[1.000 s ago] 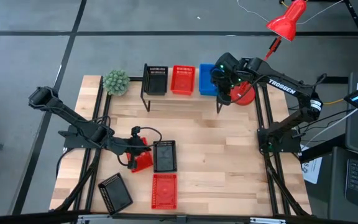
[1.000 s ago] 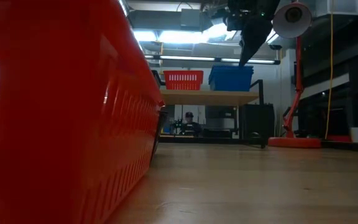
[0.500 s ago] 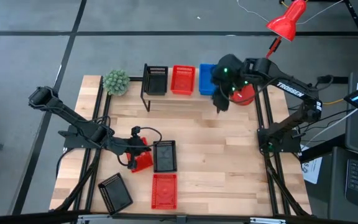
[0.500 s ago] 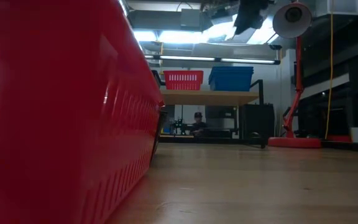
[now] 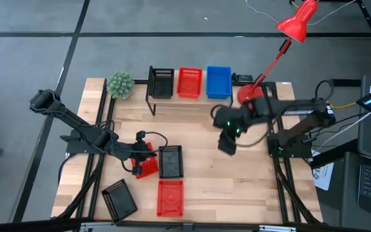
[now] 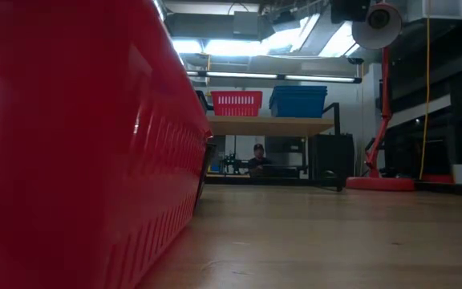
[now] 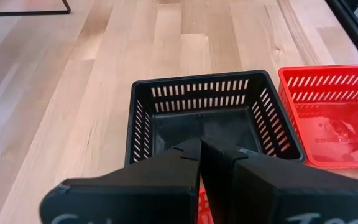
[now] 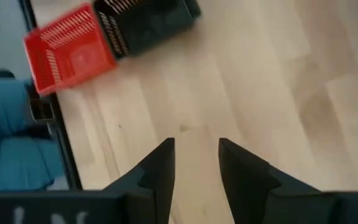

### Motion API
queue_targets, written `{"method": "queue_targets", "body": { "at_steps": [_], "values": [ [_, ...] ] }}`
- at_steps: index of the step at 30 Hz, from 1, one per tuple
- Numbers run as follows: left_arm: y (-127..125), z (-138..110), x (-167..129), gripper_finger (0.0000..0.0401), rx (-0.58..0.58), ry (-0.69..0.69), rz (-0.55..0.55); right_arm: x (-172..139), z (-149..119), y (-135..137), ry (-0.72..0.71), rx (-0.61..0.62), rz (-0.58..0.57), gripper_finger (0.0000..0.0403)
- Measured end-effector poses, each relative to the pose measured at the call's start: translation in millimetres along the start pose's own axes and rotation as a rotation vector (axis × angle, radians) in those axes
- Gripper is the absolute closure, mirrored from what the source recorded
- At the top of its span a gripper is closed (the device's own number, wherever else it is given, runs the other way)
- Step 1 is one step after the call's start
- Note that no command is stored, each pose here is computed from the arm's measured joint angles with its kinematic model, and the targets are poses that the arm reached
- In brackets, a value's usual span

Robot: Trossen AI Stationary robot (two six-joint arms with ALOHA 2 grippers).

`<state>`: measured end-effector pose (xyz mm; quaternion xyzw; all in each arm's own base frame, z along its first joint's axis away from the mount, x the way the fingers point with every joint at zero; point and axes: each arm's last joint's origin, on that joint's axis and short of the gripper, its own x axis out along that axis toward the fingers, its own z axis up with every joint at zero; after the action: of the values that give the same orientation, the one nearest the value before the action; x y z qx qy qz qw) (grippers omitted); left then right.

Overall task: Stack baskets on shelf by color
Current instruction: Stack the top red bin on the red bin on the shelf

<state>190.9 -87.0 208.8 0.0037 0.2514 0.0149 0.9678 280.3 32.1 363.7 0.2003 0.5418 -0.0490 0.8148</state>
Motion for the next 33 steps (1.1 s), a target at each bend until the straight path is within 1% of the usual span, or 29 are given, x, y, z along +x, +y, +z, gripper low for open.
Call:
{"method": "queue_targets", "body": {
  "at_steps": [4,8,11,14,16,18,20,24,28,31,33],
  "values": [
    [0,0,0,0.0401,0.004,0.000,0.000,29,-11,27,-0.060,0.025,0.064,0.0281],
    [-1,0,0,0.0401,0.005,0.007,-0.026,58,-20,51,-0.164,0.029,0.190,0.0281],
    [-2,0,0,0.0401,0.004,0.014,-0.054,80,-28,67,-0.291,-0.019,0.278,0.0281],
    [-2,-1,0,0.0401,0.003,0.022,-0.085,99,-34,83,-0.405,-0.096,0.371,0.0281],
    [-4,-1,-1,0.0401,0.003,0.027,-0.109,110,-36,94,-0.466,-0.141,0.403,0.0281],
    [-6,-1,-1,0.0401,0.006,0.031,-0.127,120,-38,102,-0.499,-0.165,0.414,0.0281],
    [-8,-2,-2,0.0401,-0.006,0.037,-0.152,130,-40,107,-0.483,-0.171,0.413,0.0281],
    [-10,-2,-2,0.0401,-0.072,0.058,-0.202,143,-43,110,-0.447,-0.183,0.373,0.0281],
    [-13,-6,0,0.0401,-0.104,0.096,-0.235,152,-42,109,-0.482,-0.159,0.298,0.0281],
    [-20,-9,0,0.0401,-0.088,0.112,-0.262,162,-41,109,-0.493,-0.160,0.263,0.0281],
    [-24,-11,-1,0.0401,-0.071,0.121,-0.274,169,-38,110,-0.516,-0.185,0.259,0.0281]
  ]
}}
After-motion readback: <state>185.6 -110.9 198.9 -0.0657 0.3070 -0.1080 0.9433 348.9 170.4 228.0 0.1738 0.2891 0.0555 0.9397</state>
